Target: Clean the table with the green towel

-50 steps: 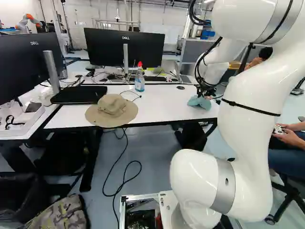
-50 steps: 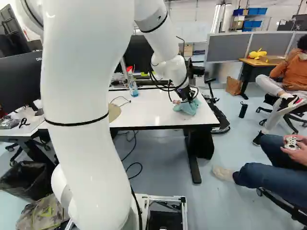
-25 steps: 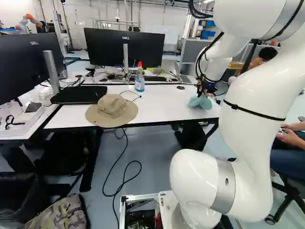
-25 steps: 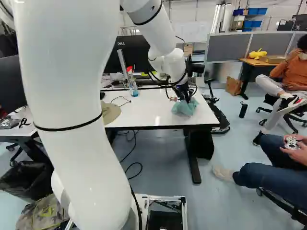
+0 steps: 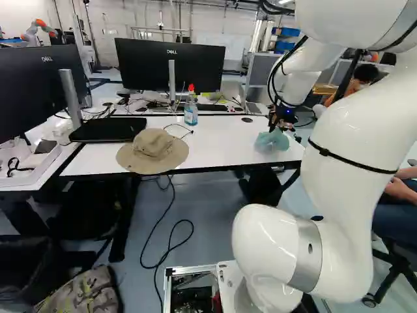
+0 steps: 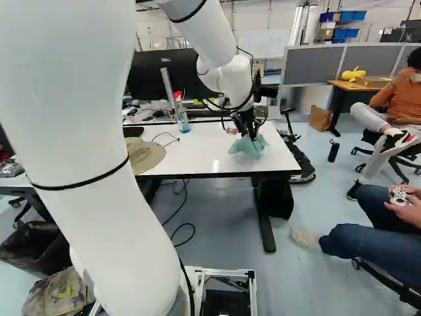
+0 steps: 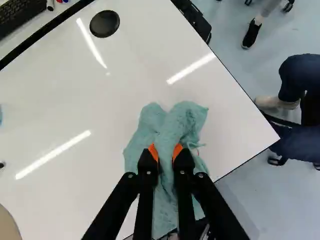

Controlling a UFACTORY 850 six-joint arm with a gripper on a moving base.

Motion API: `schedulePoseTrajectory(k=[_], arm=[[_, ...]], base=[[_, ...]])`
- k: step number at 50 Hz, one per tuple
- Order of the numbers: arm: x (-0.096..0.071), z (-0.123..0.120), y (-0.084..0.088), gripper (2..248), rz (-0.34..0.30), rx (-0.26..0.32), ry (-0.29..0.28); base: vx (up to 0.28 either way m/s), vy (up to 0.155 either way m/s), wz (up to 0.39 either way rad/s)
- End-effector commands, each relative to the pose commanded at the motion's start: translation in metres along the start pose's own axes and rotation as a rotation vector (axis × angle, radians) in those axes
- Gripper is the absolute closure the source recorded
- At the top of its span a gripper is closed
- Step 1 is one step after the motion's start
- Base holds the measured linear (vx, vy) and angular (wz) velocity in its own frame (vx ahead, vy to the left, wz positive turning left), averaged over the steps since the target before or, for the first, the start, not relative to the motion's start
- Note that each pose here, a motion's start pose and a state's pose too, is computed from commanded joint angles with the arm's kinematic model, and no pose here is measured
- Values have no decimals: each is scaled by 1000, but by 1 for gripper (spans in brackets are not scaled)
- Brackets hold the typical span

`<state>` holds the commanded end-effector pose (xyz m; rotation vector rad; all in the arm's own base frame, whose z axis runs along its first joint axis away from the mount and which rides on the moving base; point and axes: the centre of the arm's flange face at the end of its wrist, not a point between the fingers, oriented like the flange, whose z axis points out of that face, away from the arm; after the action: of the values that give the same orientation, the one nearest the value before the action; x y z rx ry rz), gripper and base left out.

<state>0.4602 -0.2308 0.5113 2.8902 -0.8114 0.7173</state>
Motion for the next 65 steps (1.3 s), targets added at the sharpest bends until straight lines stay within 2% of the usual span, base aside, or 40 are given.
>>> schedulePoseTrajectory(k=[11,27,37,65], arm=[[-7,-1,-7,203,3,12,-35],[-23,-6,-27,203,-8,40,-93],[-31,-9,-38,203,-14,57,-99],[-56,-21,-38,203,-30,57,-100]], base=[[0,0,0],[0,0,0],[0,0,0],[0,0,0]])
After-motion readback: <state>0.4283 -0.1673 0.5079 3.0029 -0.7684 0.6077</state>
